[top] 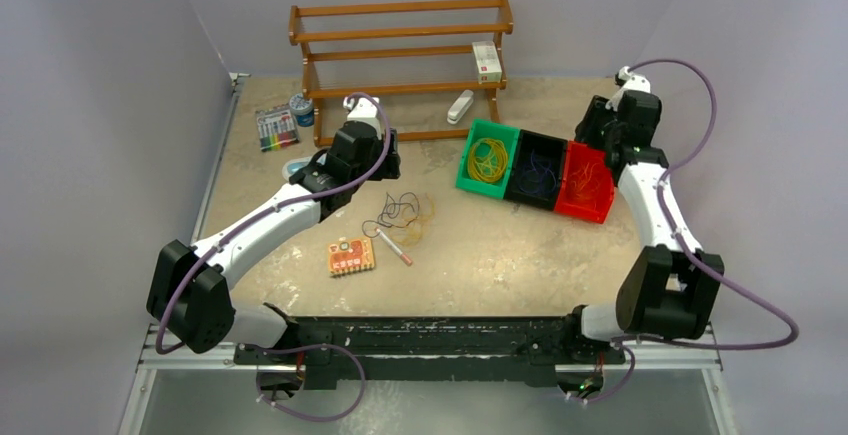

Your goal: Untangle the cables

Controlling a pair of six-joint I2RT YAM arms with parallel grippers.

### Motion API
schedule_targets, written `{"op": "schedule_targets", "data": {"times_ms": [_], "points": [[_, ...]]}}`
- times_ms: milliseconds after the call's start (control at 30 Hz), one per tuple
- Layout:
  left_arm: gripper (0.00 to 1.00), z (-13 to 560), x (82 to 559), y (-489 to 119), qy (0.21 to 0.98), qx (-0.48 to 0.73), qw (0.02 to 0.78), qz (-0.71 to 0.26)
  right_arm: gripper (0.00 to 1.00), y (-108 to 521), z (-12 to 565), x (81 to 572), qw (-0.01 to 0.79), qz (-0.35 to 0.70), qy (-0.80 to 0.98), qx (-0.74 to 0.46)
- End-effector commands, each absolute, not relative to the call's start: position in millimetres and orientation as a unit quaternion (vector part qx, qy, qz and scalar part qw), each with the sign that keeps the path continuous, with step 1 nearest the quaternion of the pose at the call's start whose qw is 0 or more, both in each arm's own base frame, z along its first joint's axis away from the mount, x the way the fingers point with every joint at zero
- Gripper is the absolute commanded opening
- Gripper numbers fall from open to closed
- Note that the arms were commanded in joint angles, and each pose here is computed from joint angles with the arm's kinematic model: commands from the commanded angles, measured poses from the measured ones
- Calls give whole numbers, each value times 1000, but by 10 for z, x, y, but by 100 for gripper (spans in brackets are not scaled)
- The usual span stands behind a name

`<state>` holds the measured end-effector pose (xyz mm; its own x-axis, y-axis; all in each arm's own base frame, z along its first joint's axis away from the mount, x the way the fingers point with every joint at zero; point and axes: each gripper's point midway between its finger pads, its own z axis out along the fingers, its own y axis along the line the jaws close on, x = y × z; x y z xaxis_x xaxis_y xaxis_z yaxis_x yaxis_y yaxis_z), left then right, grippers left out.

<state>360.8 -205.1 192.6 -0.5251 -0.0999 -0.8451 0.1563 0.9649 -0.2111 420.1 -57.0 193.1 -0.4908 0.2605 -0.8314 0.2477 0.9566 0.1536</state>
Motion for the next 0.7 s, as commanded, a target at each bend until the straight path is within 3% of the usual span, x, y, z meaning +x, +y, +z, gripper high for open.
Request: {"op": "schedule_targets", "data": {"times_ms": [0, 300, 667], "points": [[62, 2098, 3691, -2096, 850, 4, 506, -149, 48, -81, 2485, 4220, 568, 118, 814, 40], [61, 1815, 3698, -2167, 861, -14, 482, -160, 47, 915, 2546, 4092, 559, 226, 798, -22], [66, 1305, 3611, -2194, 872, -22, 465, -152, 47, 2441, 1800, 3801, 465, 329, 820, -63]]}}
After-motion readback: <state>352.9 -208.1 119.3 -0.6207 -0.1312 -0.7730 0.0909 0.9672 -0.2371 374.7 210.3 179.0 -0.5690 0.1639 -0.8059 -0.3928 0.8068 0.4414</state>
